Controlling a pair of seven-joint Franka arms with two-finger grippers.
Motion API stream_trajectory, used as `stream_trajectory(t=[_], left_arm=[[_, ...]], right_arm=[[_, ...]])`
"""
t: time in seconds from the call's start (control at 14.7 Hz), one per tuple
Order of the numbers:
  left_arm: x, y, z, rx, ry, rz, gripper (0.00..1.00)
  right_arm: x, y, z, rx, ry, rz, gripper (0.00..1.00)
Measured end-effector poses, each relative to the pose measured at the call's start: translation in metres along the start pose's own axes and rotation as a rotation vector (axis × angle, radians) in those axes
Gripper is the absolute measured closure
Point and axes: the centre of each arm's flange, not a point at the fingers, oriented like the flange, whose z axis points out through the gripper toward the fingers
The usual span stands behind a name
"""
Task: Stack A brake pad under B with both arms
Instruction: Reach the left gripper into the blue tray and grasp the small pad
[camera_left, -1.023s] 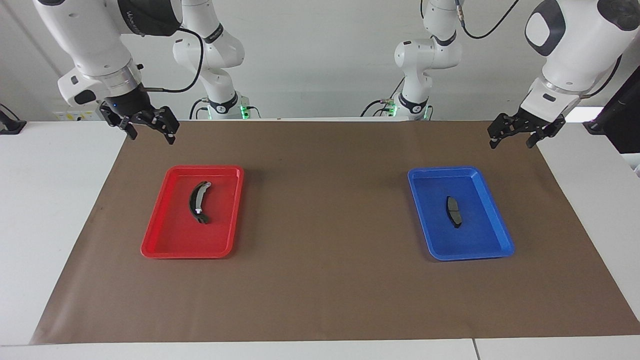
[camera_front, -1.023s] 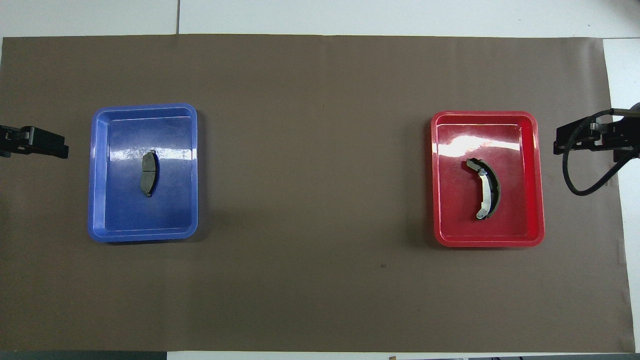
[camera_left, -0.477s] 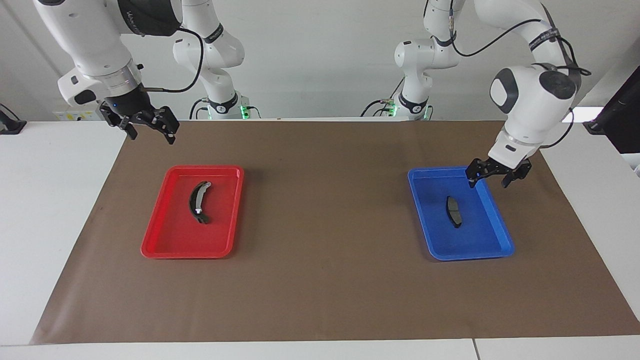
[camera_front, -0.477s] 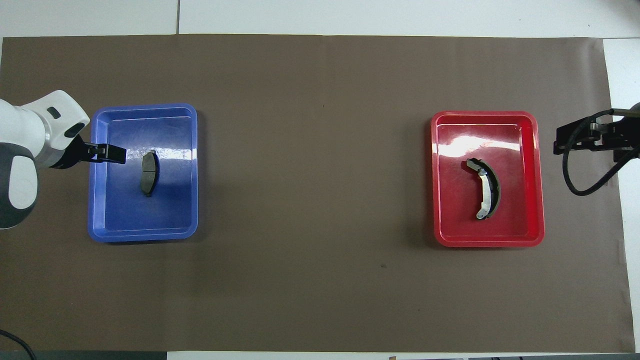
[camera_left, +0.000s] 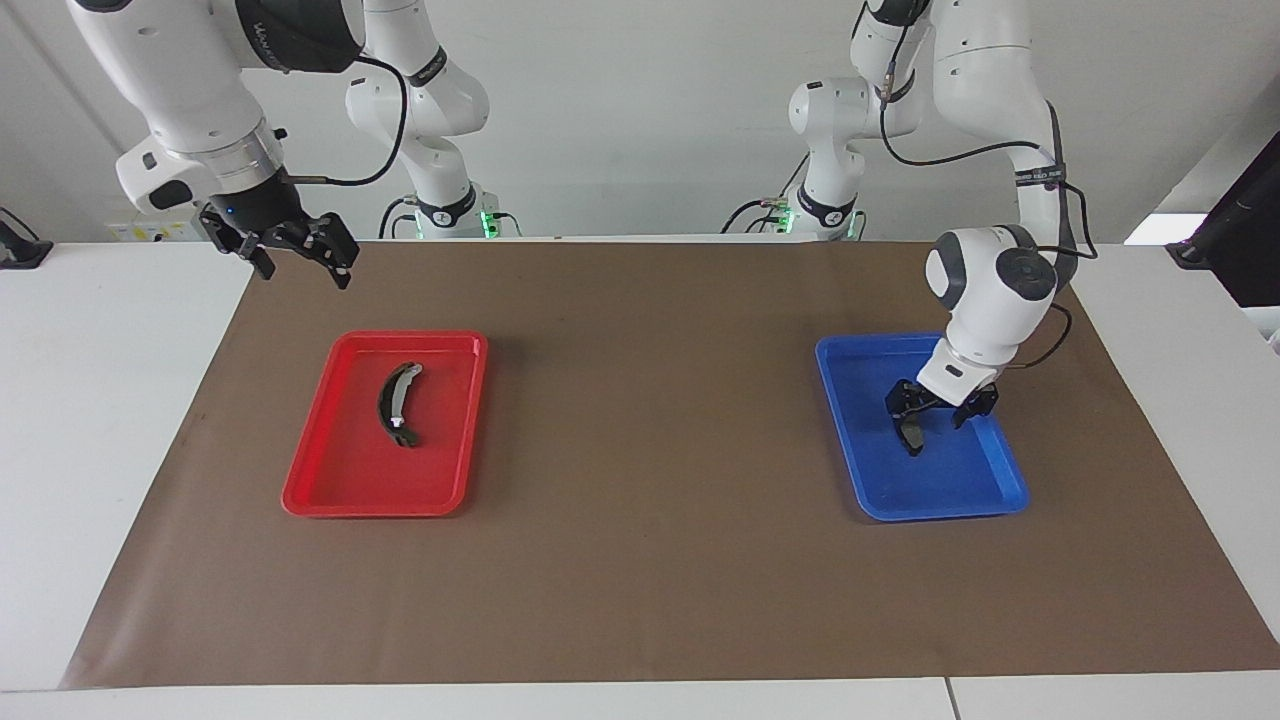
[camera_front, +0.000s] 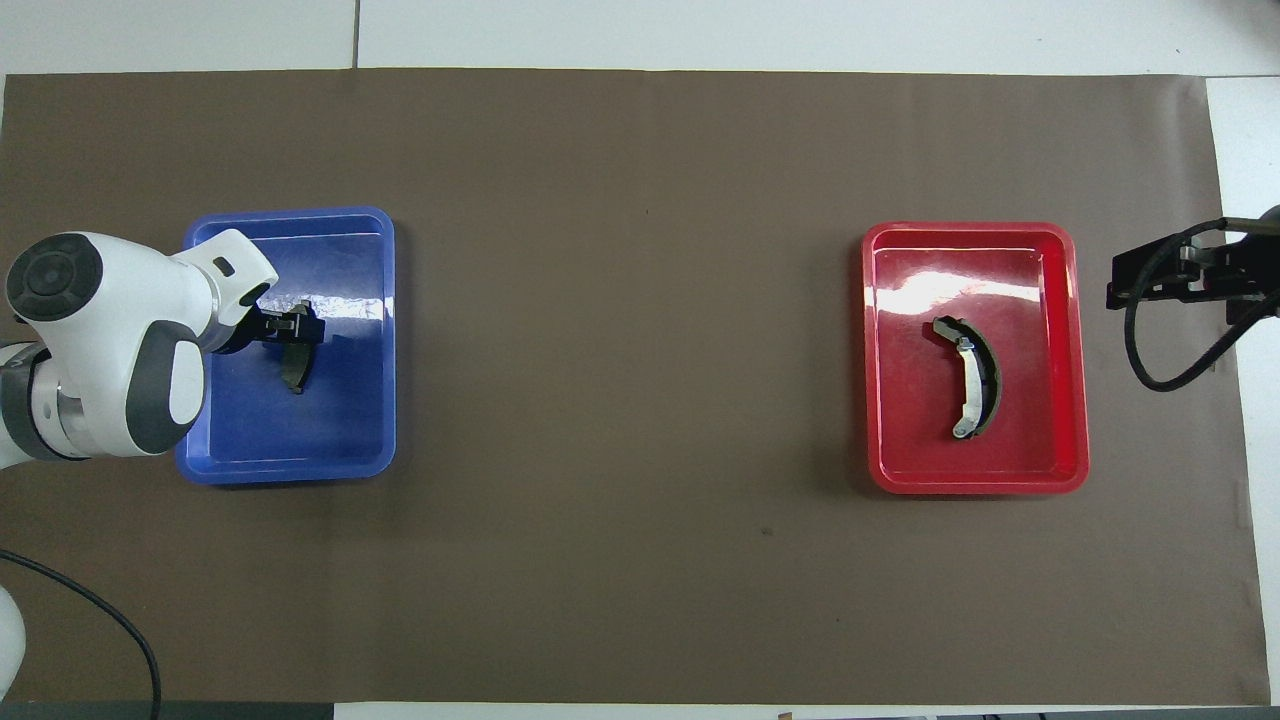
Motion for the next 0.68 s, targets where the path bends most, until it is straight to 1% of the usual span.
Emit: stream_trajectory(t=[0.14, 0.27, 0.34, 0.55, 0.61, 0.68], left_arm=[[0.001, 0.009, 0.001, -0.001, -0.001, -0.011, 0.00], [0.001, 0.019, 0.000, -0.002, 0.000, -0.017, 0.03], [0.001, 0.021, 0.001, -0.002, -0.001, -0.019, 0.11], [-0.004, 0.016, 0.007, -0.001, -0.016, -0.032, 0.48], [-0.004, 0.015, 0.005, -0.003, -0.015, -0.036, 0.59], [-0.005, 0.014, 0.002, -0.003, -0.016, -0.039, 0.61]], right_arm=[[0.000, 0.000, 0.000, 0.000, 0.000, 0.000, 0.00], [0.000, 0.000, 0.000, 0.000, 0.000, 0.000, 0.00], [0.000, 0.000, 0.000, 0.000, 0.000, 0.000, 0.00], [0.000, 0.000, 0.000, 0.000, 0.000, 0.000, 0.00], [0.000, 0.000, 0.000, 0.000, 0.000, 0.000, 0.00], [0.000, 0.000, 0.000, 0.000, 0.000, 0.000, 0.00]])
